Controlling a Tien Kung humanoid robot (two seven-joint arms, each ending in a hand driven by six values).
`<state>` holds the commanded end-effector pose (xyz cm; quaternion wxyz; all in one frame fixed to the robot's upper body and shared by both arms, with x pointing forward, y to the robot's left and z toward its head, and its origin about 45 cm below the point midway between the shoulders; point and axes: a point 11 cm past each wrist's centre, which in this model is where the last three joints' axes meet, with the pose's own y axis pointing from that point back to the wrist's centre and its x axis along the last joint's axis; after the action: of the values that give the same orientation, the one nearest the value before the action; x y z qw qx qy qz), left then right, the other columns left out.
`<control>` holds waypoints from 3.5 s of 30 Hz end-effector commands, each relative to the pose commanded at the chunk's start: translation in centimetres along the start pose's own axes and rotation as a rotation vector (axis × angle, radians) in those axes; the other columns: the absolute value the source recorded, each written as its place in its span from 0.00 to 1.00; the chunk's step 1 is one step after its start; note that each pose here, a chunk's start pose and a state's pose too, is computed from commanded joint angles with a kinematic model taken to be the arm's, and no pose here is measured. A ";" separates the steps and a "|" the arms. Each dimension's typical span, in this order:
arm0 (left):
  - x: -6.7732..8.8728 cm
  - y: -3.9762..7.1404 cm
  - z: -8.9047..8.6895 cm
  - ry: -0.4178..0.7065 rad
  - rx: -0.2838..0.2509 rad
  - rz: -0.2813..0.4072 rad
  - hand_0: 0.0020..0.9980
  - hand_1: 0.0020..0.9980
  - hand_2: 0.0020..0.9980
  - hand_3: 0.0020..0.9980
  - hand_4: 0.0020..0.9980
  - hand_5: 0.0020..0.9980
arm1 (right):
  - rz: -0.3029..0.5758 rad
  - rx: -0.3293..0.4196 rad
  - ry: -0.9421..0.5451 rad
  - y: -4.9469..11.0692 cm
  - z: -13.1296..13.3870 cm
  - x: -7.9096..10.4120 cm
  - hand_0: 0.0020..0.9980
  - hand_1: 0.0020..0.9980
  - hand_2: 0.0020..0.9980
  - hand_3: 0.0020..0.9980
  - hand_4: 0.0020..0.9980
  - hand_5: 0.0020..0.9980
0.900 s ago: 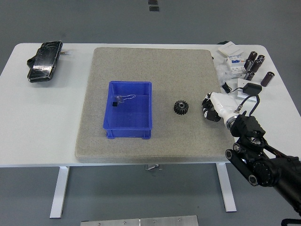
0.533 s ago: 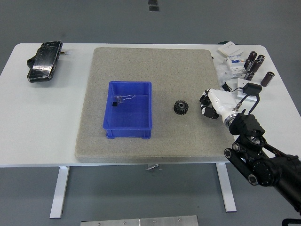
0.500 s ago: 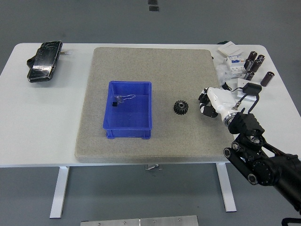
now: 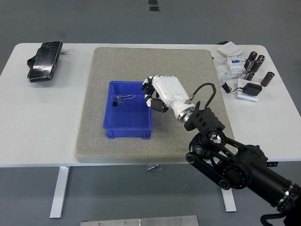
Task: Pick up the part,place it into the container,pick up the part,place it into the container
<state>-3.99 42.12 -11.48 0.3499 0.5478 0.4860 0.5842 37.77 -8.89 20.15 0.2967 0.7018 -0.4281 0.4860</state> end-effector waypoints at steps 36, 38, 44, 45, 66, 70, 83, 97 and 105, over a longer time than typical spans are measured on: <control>0.1 0.0 -0.1 -0.015 0.005 0.000 0.64 0.61 0.58 0.57 0.69 0.13 | 0.032 -0.340 -0.136 2.0 11.9 1.1 0.82 0.78 0.83 0.83 0.74 0.30; 0.1 0.0 0.0 -0.016 0.003 0.000 0.64 0.61 0.58 0.57 0.69 0.13 | 0.019 -0.373 -0.148 2.4 13.1 1.0 0.82 0.78 0.83 0.83 0.74 0.30; 0.2 0.0 0.3 -0.017 -0.005 -0.001 0.64 0.61 0.57 0.57 0.69 0.13 | -0.060 -0.417 -0.150 3.1 14.3 -0.7 0.81 0.78 0.84 0.85 0.73 0.28; 0.1 0.0 0.3 -0.018 -0.005 -0.002 0.64 0.61 0.58 0.56 0.68 0.13 | -0.068 -0.418 -0.151 3.2 14.3 -0.9 0.81 0.78 0.85 0.86 0.74 0.29; 0.1 0.0 0.4 -0.017 -0.011 -0.003 0.64 0.61 0.58 0.56 0.67 0.12 | -0.168 -0.434 -0.090 3.6 14.3 -3.3 0.72 0.66 0.71 0.70 0.44 0.17; 0.0 0.0 0.5 -0.015 -0.013 -0.004 0.64 0.61 0.58 0.56 0.67 0.13 | -0.157 -0.428 -0.085 3.6 14.2 -3.3 0.66 0.53 0.59 0.60 0.34 0.03; 0.0 0.0 0.4 -0.012 -0.013 -0.004 0.64 0.61 0.58 0.56 0.66 0.14 | -0.055 -0.345 -0.067 2.6 12.5 -1.1 0.60 0.42 0.44 0.45 0.33 0.00; -0.1 0.0 0.4 -0.012 -0.011 -0.005 0.64 0.61 0.58 0.56 0.68 0.15 | -0.033 -0.044 -0.001 0.5 1.7 -0.7 0.66 0.43 0.45 0.45 0.35 0.00; -0.1 0.0 0.4 -0.014 -0.009 -0.005 0.64 0.61 0.58 0.56 0.69 0.17 | -0.087 -0.005 0.086 0.4 0.2 -2.1 1.00 0.90 0.86 0.82 0.58 0.19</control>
<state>-3.57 42.08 -11.51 0.3572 0.5490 0.4821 0.5819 37.14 -8.57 18.17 0.3377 0.6973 -0.3853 0.5013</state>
